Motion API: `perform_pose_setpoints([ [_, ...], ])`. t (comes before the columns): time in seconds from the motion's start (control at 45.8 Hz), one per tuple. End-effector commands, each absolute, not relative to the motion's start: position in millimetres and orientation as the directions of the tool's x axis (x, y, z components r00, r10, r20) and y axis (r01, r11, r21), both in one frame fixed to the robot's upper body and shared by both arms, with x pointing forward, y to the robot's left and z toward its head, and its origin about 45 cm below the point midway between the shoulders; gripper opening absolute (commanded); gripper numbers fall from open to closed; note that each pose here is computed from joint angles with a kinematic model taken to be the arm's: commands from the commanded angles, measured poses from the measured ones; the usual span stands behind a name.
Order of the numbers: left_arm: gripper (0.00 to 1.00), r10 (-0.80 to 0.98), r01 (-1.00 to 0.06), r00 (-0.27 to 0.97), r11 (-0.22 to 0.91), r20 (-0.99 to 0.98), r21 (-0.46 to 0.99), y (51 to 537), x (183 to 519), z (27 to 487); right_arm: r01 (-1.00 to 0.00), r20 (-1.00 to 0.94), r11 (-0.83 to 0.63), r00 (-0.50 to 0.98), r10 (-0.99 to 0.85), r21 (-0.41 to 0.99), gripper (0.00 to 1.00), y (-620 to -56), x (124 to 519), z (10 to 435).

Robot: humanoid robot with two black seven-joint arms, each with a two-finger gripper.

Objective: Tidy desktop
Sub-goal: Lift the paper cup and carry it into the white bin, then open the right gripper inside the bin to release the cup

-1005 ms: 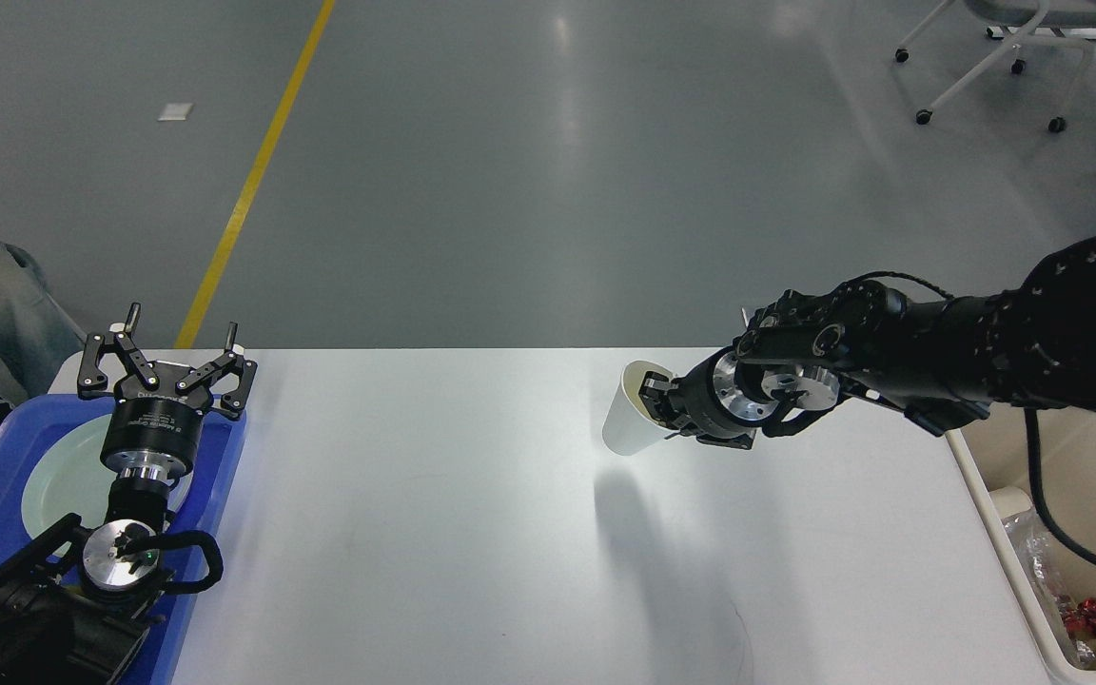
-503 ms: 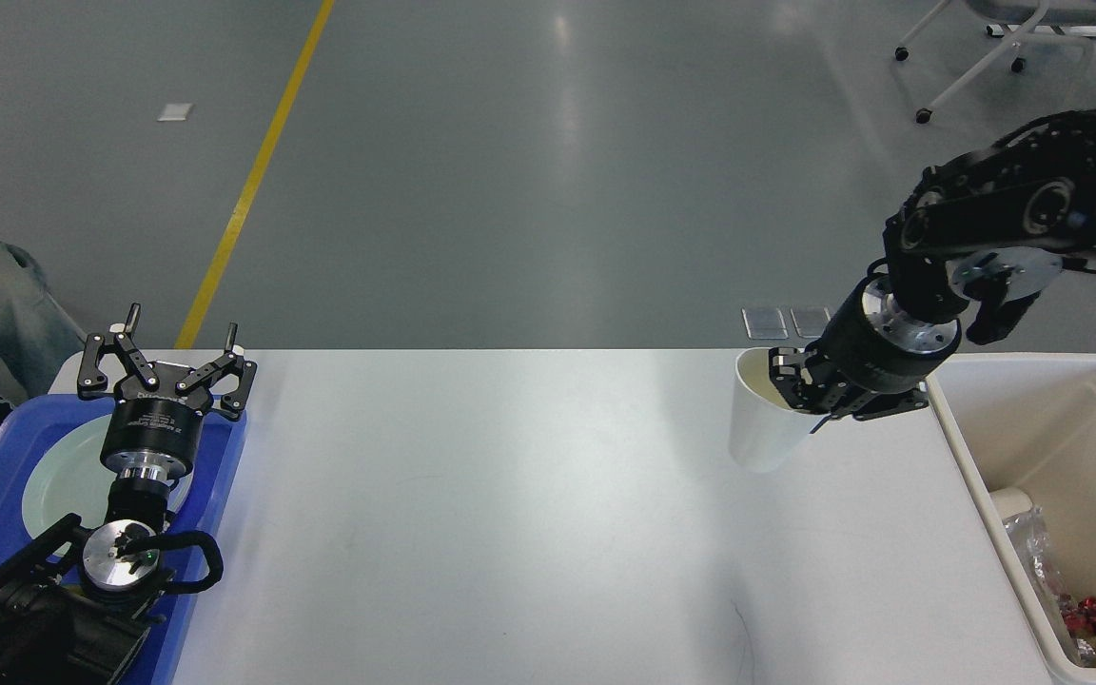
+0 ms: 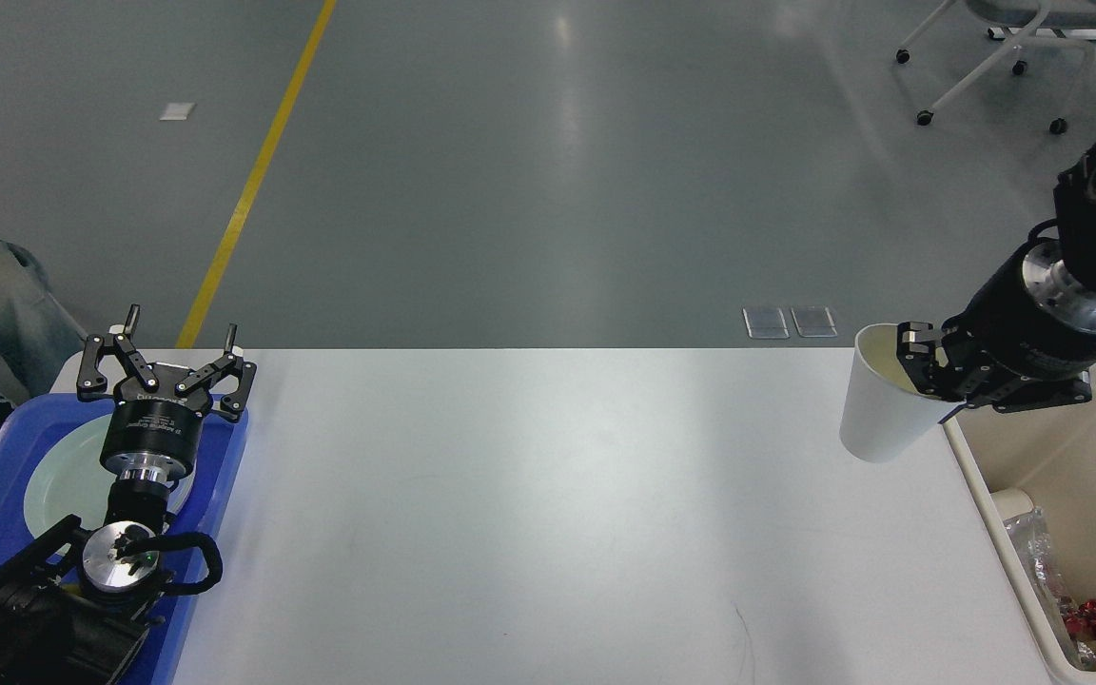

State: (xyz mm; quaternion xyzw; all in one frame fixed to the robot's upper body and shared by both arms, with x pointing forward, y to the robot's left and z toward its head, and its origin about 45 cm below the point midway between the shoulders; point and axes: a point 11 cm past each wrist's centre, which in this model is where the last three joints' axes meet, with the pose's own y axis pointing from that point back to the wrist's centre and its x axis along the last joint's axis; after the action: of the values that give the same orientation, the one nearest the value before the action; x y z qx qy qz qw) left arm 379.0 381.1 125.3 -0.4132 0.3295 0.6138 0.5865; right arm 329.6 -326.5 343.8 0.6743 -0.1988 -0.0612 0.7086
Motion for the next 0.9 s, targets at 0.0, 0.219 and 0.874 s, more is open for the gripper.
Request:
perform_pose_setpoints([
  [0.0,0.96,0.447,-0.992,0.029,-0.095,-0.894,-0.08,381.0,379.0,125.3,-0.214,0.248,0.126,0.823,-0.511,0.969,0.0,-391.3,324.6,308.5],
  [0.219,0.96,0.447,-0.992,0.029,-0.095,-0.894,-0.08,381.0,379.0,125.3,-0.254,0.402,0.315,0.657,-0.638,0.914,0.0,-509.4,304.1,258.8],
  [0.874,0.96,0.447,-0.992,0.029,-0.095,-0.894,-0.08,381.0,379.0,125.3,-0.381,0.711,0.62,0.533,-0.459,0.686,0.0,-546.9,257.9,28.6],
])
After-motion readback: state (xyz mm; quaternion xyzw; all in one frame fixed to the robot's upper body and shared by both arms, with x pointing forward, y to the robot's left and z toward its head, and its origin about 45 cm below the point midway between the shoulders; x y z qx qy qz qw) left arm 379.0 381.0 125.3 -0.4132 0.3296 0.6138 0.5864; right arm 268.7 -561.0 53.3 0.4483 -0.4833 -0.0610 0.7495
